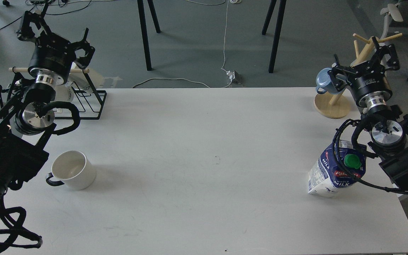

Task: Place cup and milk with both arms
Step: 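Lower the left gripper toward the white mug's rim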

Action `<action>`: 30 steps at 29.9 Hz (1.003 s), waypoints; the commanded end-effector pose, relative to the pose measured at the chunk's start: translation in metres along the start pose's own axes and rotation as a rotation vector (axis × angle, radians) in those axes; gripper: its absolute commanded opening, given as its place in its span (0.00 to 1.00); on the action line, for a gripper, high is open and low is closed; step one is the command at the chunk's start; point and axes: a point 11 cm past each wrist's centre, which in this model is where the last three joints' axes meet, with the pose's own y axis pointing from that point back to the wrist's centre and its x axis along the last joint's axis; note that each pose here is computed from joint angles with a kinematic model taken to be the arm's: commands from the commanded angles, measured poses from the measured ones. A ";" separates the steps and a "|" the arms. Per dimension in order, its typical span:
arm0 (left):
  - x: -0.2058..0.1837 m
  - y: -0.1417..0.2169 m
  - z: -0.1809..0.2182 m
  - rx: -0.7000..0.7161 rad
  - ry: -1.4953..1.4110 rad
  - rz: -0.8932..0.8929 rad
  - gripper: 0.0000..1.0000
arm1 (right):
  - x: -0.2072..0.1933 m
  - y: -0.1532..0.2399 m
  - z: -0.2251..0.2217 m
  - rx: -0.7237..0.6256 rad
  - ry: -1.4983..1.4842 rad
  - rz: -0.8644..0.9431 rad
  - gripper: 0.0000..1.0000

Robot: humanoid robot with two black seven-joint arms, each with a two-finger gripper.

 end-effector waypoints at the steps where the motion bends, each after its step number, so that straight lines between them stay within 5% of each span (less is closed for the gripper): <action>1: 0.002 0.001 0.003 -0.002 -0.014 0.004 1.00 | -0.001 0.000 0.002 -0.008 0.005 -0.004 0.99; 8: 0.015 0.008 0.016 0.029 -0.084 0.023 1.00 | -0.013 -0.001 0.009 -0.029 -0.016 -0.039 0.99; 13: 0.014 0.046 0.012 0.188 -0.245 -0.094 1.00 | -0.026 0.002 0.010 -0.050 -0.041 -0.084 0.99; 18: 0.022 0.094 0.005 0.327 -0.543 -0.196 0.99 | -0.030 0.002 0.010 -0.055 -0.049 -0.096 0.99; 30: 0.082 0.171 0.072 0.636 -1.452 -0.368 0.92 | -0.027 0.000 -0.007 -0.008 -0.051 -0.088 0.99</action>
